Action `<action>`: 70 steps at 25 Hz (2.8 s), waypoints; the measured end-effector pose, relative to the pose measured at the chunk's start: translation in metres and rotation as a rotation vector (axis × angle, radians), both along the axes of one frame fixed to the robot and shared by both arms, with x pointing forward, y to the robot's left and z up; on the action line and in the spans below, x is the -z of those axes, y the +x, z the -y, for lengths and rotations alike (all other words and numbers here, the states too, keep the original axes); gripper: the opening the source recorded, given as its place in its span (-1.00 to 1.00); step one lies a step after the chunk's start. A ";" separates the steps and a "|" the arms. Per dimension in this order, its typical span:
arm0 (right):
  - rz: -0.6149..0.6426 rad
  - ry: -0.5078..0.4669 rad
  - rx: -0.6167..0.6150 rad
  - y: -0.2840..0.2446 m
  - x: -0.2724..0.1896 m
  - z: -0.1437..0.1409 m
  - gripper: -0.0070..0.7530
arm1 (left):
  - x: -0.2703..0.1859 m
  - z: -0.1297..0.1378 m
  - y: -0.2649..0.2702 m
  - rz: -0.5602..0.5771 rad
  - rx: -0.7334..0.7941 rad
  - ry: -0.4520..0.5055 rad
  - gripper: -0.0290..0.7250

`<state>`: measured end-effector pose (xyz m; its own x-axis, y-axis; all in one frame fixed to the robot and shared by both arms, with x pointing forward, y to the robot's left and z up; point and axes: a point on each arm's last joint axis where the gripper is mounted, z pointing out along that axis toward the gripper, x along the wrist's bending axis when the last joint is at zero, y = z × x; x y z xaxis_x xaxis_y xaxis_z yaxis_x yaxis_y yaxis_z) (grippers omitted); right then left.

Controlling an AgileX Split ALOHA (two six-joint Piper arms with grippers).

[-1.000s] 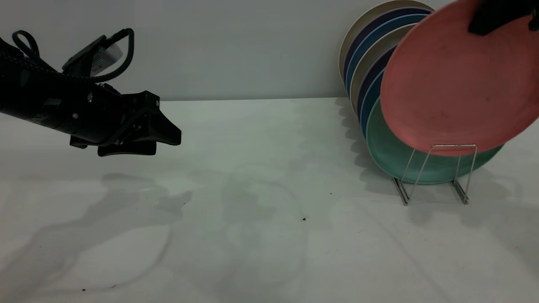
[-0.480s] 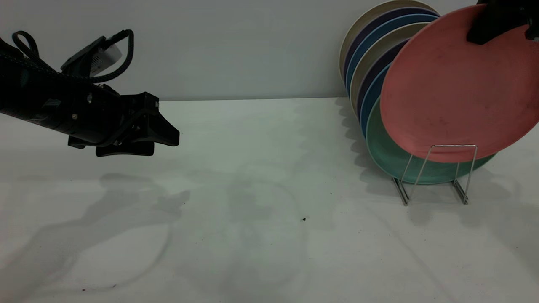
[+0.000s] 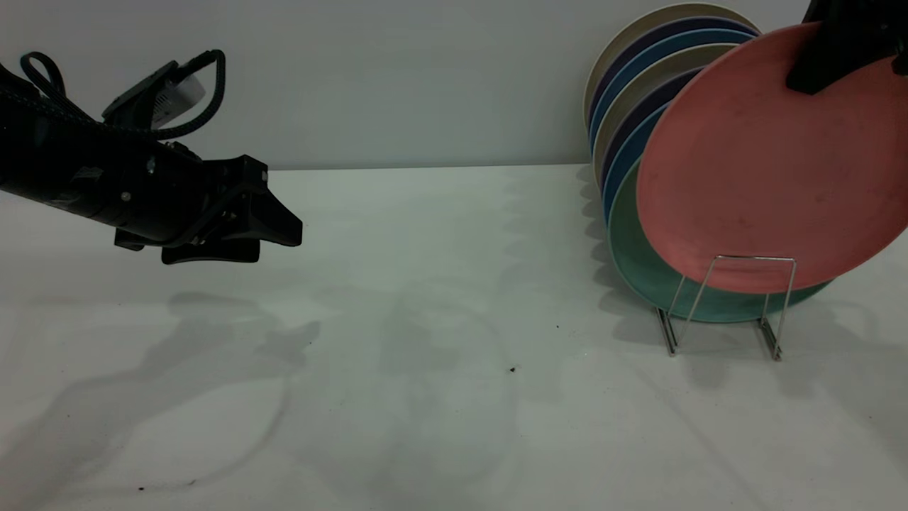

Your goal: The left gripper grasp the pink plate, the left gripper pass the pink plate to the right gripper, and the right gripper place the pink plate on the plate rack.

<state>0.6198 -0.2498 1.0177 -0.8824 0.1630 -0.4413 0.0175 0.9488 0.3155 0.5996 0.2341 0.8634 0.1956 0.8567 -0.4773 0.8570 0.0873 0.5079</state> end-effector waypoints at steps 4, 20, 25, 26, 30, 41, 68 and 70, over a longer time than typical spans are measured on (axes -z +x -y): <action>-0.018 0.013 0.000 -0.001 0.000 -0.001 -0.56 | 0.000 0.000 0.000 0.000 -0.001 0.000 0.47; -0.091 0.127 0.182 -0.002 0.001 -0.002 -0.31 | 0.002 -0.001 -0.001 -0.040 -0.030 -0.003 0.47; -0.236 0.353 0.600 -0.004 -0.001 -0.002 -0.31 | 0.005 -0.006 -0.008 -0.121 0.008 0.091 0.47; -0.273 0.398 0.690 -0.005 -0.001 -0.002 -0.31 | 0.003 -0.008 -0.010 -0.131 0.016 0.110 0.47; -0.398 0.471 0.901 -0.010 0.001 -0.002 -0.31 | -0.015 -0.017 -0.014 -0.168 0.033 0.174 0.46; -0.597 0.400 0.972 -0.037 -0.010 -0.003 0.24 | -0.108 -0.071 -0.038 -0.272 -0.030 0.483 0.33; -0.163 0.561 0.981 -0.292 -0.114 0.028 0.27 | -0.220 -0.068 -0.280 0.075 -0.214 0.493 0.33; -0.124 0.586 0.968 -0.310 -0.110 0.029 0.27 | -0.215 -0.066 -0.298 0.094 -0.216 0.484 0.33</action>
